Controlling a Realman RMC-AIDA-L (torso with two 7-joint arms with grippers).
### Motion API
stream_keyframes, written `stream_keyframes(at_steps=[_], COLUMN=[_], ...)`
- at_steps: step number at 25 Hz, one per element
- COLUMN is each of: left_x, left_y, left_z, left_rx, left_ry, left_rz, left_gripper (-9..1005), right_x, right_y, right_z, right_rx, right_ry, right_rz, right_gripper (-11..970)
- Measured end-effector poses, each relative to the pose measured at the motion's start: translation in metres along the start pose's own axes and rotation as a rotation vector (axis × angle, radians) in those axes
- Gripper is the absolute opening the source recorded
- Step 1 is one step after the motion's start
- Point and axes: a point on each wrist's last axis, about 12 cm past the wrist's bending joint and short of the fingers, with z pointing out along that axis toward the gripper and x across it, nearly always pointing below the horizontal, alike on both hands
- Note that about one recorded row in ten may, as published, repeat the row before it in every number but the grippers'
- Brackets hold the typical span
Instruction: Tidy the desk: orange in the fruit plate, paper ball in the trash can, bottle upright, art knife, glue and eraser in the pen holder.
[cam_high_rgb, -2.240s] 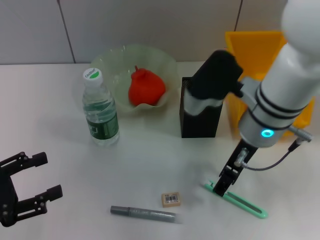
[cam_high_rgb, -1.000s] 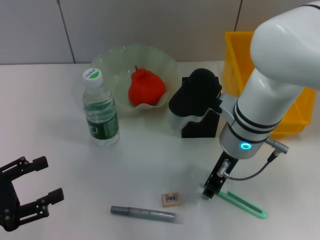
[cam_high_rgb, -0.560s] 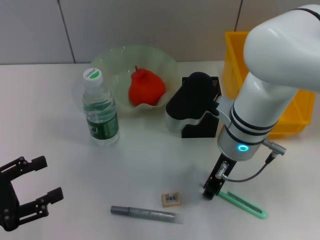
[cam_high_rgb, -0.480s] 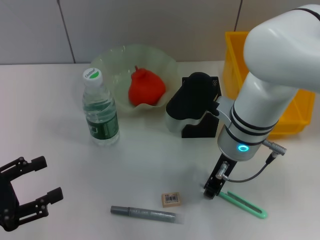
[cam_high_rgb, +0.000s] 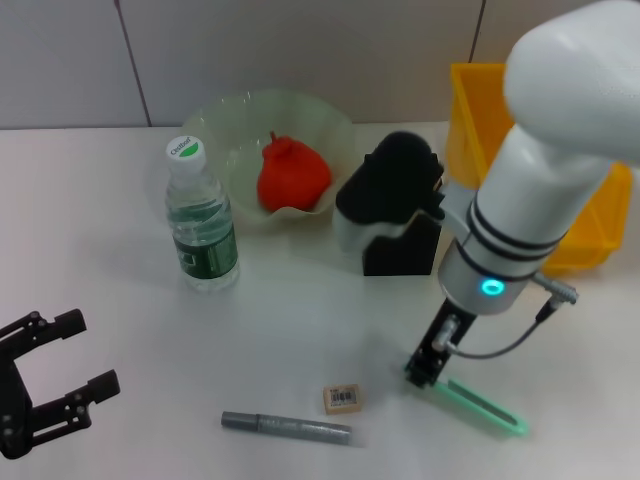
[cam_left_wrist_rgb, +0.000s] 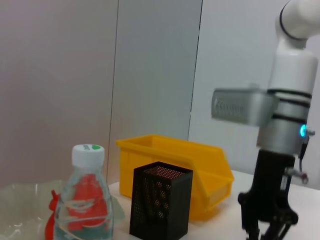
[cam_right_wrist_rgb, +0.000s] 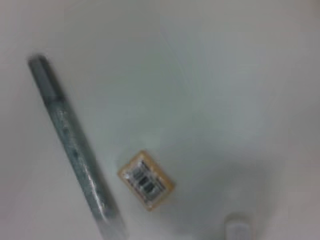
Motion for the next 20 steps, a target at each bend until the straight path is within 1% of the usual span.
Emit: stream_keyframes(at_steps=[2, 5, 7, 9, 11, 15, 18, 20], left_x=[0.0, 0.001, 0.0, 0.0, -0.001, -0.001, -0.002, -0.002], left_y=[0.0, 0.0, 0.0, 0.0, 0.001, 0.002, 0.002, 0.002], left_z=[0.0, 0.0, 0.0, 0.001, 0.002, 0.004, 0.004, 0.004], left_rx=[-0.003, -0.007, -0.01, -0.013, -0.018, -0.018, -0.02, -0.025], left_ry=[-0.002, -0.01, -0.016, -0.024, -0.032, -0.035, -0.038, -0.043], left_rz=[0.004, 0.01, 0.014, 0.017, 0.026, 0.032, 0.034, 0.031], left_gripper=[803, 802, 801, 800, 799, 799, 799, 799], right_x=[-0.001, 0.002, 0.006, 0.01, 0.013, 0.012, 0.007, 0.003], right_y=[-0.001, -0.002, -0.003, -0.004, -0.007, -0.014, -0.021, -0.031], right_z=[-0.014, -0.043, -0.067, -0.086, -0.099, -0.107, -0.103, -0.097], right_rx=[-0.004, 0.024, 0.079, 0.141, 0.197, 0.274, 0.314, 0.344], right_ry=[-0.053, -0.17, -0.269, -0.373, -0.476, -0.635, -0.701, -0.743], right_rz=[0.004, 0.005, 0.003, 0.005, 0.012, 0.001, -0.01, 0.004], right_gripper=[185, 188, 190, 193, 195, 199, 203, 205])
